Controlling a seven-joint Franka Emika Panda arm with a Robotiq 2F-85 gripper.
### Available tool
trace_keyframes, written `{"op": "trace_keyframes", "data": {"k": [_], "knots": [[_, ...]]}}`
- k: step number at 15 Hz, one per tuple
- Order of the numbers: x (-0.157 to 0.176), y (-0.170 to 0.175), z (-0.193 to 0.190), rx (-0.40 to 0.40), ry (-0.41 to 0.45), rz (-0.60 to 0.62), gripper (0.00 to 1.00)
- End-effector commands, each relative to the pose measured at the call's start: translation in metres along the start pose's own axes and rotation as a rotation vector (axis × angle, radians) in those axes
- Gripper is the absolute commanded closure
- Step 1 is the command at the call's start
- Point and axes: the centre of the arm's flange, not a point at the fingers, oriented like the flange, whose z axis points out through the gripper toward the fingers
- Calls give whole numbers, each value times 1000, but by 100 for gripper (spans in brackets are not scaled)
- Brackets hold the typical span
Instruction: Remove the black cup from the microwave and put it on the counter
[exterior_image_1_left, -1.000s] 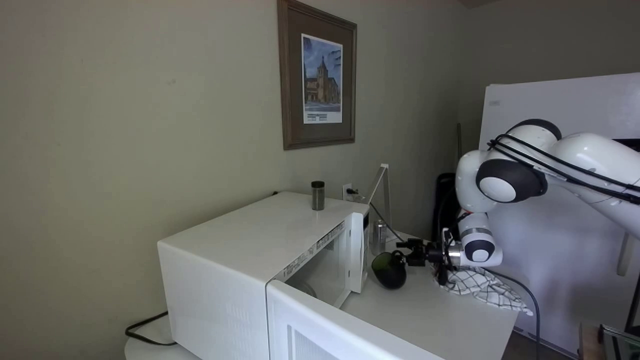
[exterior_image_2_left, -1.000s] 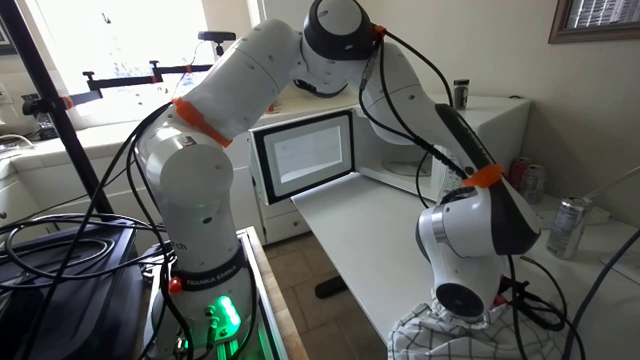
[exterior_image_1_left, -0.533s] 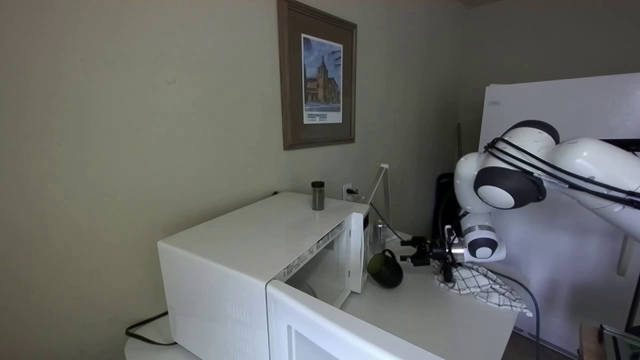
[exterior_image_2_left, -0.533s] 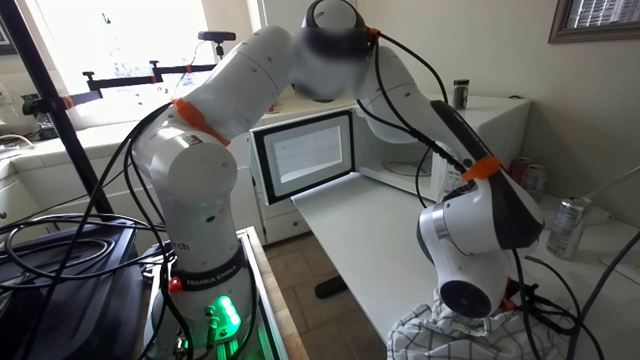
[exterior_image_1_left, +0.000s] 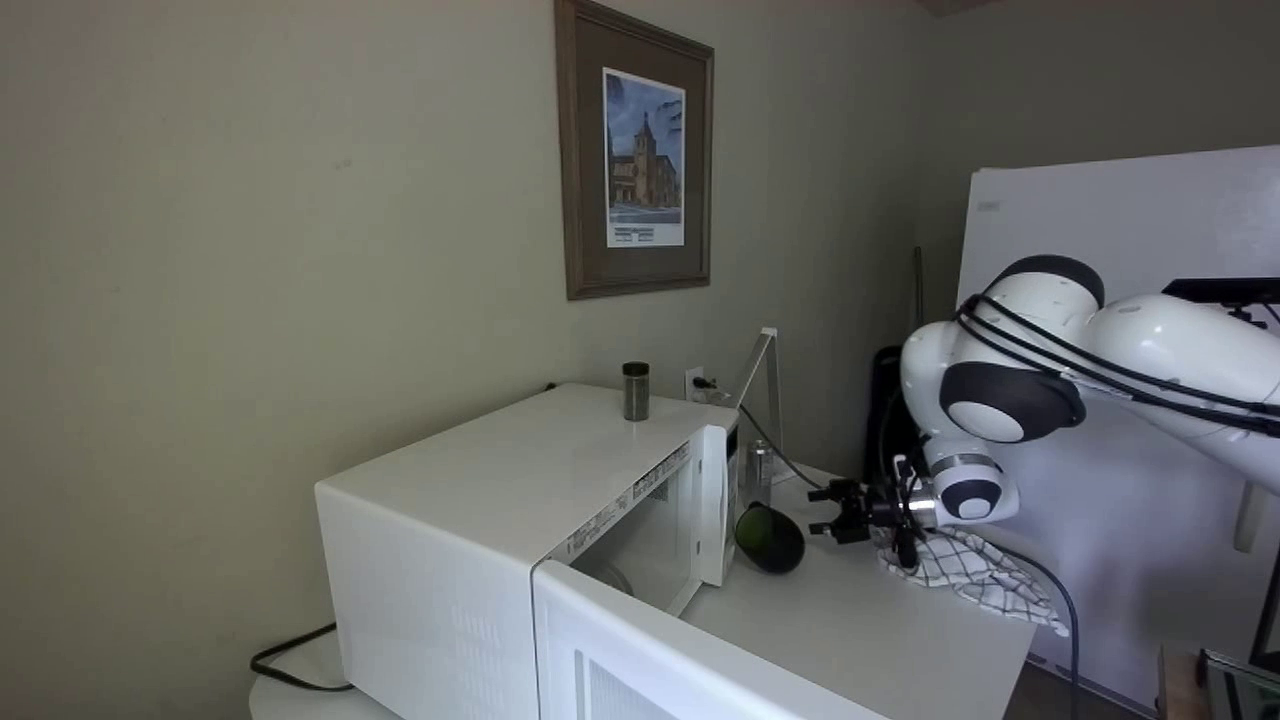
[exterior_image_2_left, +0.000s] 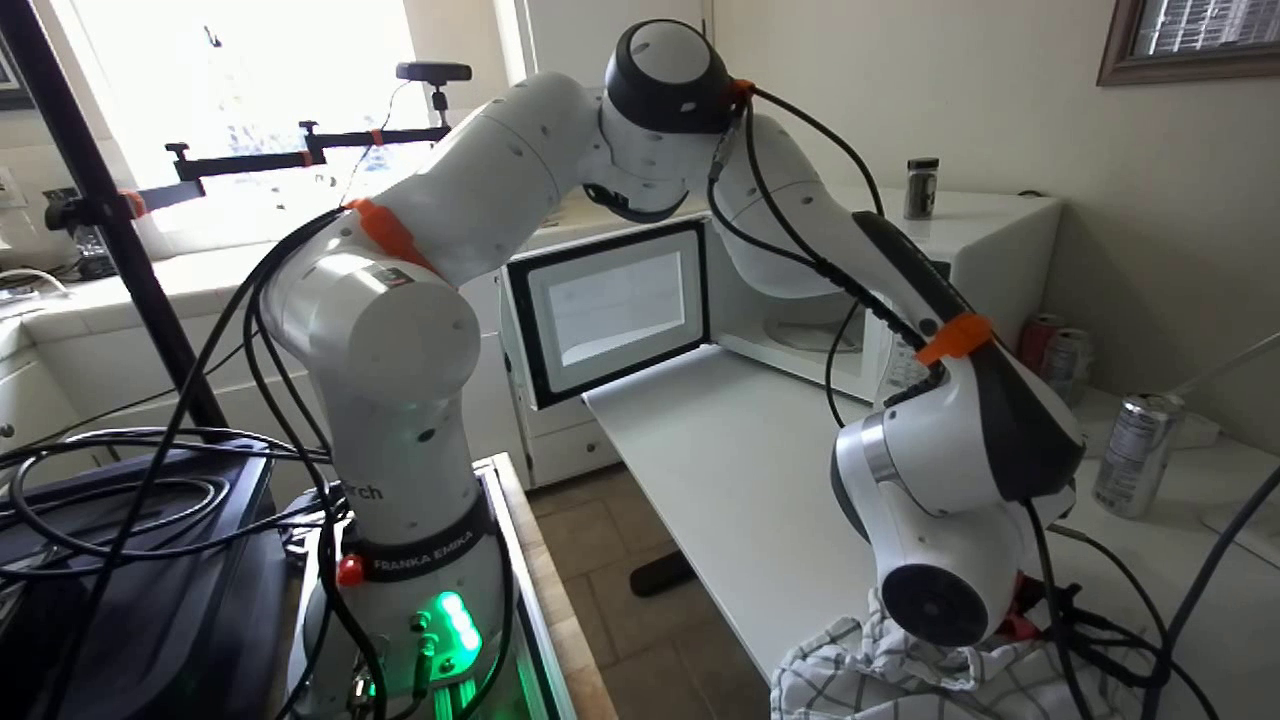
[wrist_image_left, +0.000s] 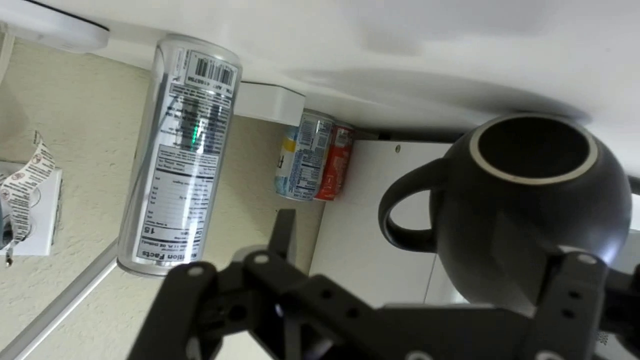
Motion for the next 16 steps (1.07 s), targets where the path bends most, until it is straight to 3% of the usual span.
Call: {"op": "trace_keyframes", "data": {"k": [1,5,11,16], "knots": [[-8,-10,-10,6,-51,-34,0],[10,-14,-25,-13,-78,-15,0],[67,-1,-57,-78,-134,-19,0],[123,-2,-71,23,-274,53,0]]}}
